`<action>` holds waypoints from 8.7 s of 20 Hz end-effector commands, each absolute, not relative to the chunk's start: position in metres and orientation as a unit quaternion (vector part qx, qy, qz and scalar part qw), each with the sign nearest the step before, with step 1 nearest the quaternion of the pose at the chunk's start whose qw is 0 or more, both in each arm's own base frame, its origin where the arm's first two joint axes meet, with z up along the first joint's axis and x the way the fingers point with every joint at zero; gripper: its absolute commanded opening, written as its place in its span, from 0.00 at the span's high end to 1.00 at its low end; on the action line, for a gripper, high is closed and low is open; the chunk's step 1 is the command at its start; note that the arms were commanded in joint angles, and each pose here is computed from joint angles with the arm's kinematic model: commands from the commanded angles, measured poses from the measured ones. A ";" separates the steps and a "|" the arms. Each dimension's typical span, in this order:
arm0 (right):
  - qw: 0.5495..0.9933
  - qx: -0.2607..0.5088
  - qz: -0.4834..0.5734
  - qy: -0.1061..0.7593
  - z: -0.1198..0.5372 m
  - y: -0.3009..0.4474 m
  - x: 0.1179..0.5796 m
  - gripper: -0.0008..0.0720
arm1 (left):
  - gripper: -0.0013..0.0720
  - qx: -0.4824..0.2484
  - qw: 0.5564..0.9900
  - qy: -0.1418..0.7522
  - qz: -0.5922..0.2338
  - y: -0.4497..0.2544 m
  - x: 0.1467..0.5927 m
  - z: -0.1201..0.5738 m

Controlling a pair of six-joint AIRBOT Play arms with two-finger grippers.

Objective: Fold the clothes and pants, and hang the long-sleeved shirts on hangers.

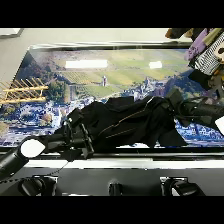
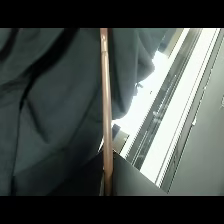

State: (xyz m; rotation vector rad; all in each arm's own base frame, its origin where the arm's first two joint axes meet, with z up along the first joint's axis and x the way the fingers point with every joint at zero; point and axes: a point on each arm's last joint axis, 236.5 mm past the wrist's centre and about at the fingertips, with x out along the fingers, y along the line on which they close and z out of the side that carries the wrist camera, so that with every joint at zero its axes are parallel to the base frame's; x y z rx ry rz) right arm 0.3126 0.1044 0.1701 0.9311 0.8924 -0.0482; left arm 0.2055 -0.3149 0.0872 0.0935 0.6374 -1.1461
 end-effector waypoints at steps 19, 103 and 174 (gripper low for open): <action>0.836 0.338 0.033 0.432 0.171 0.118 0.330 0.94 | 0.96 -0.046 0.805 0.296 -0.512 -0.353 0.217 0.088; 0.812 -0.117 0.352 0.451 0.151 0.059 0.336 0.95 | 0.24 -0.054 0.780 0.572 -0.248 -0.248 0.247 -0.045; 0.886 -0.120 0.106 0.435 0.161 0.160 0.348 0.95 | 0.05 -0.181 0.809 0.476 -0.294 -0.264 0.273 0.068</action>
